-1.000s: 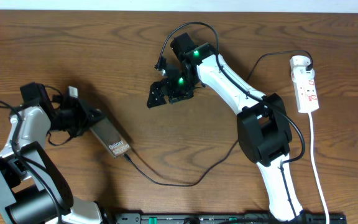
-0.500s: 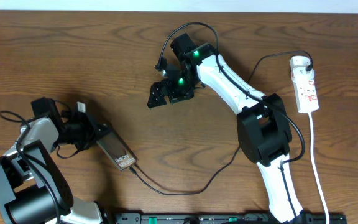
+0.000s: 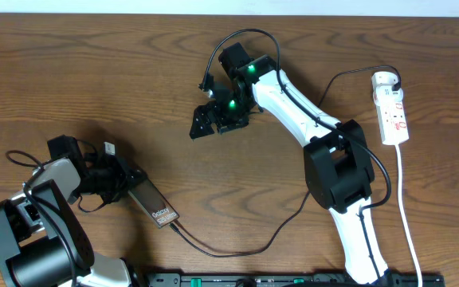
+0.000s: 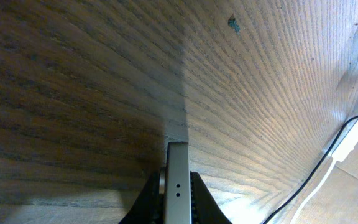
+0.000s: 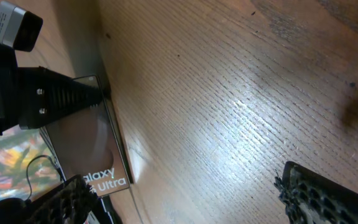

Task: Plug charger to phone and switch on socket

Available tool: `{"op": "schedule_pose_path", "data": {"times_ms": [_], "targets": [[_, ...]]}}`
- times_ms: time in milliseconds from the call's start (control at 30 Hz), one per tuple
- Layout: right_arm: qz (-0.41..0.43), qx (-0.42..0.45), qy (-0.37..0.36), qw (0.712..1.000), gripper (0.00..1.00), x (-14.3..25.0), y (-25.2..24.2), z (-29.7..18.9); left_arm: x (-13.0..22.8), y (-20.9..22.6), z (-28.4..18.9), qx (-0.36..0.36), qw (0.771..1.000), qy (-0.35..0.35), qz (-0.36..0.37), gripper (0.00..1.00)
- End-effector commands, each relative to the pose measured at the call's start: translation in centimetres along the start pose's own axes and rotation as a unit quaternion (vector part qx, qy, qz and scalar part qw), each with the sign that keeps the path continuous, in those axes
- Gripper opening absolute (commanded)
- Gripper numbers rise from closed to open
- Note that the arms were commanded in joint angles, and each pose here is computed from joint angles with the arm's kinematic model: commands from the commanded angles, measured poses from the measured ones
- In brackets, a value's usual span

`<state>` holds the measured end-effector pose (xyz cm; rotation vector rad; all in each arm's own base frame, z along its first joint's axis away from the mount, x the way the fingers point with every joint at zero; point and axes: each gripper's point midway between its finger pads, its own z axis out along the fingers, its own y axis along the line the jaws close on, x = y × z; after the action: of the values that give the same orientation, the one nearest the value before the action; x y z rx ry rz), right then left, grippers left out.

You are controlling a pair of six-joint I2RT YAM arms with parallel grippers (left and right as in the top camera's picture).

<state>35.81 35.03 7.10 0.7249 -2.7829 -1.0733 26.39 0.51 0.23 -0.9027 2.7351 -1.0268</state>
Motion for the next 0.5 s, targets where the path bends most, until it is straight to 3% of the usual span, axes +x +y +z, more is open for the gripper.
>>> {"op": "schedule_pose_path", "data": {"times_ms": [0,467], "targets": [[-0.011,-0.003,-0.016,1.0,0.94,-0.6,1.13,-1.28,0.11,1.04,-0.08,-0.033,0.999,-0.004,0.005,0.07],[-0.016,-0.003,-0.015,1.0,0.94,-0.53,1.16,-1.25,0.51,1.56,-0.11,-0.047,0.999,0.002,-0.001,0.17]]}}
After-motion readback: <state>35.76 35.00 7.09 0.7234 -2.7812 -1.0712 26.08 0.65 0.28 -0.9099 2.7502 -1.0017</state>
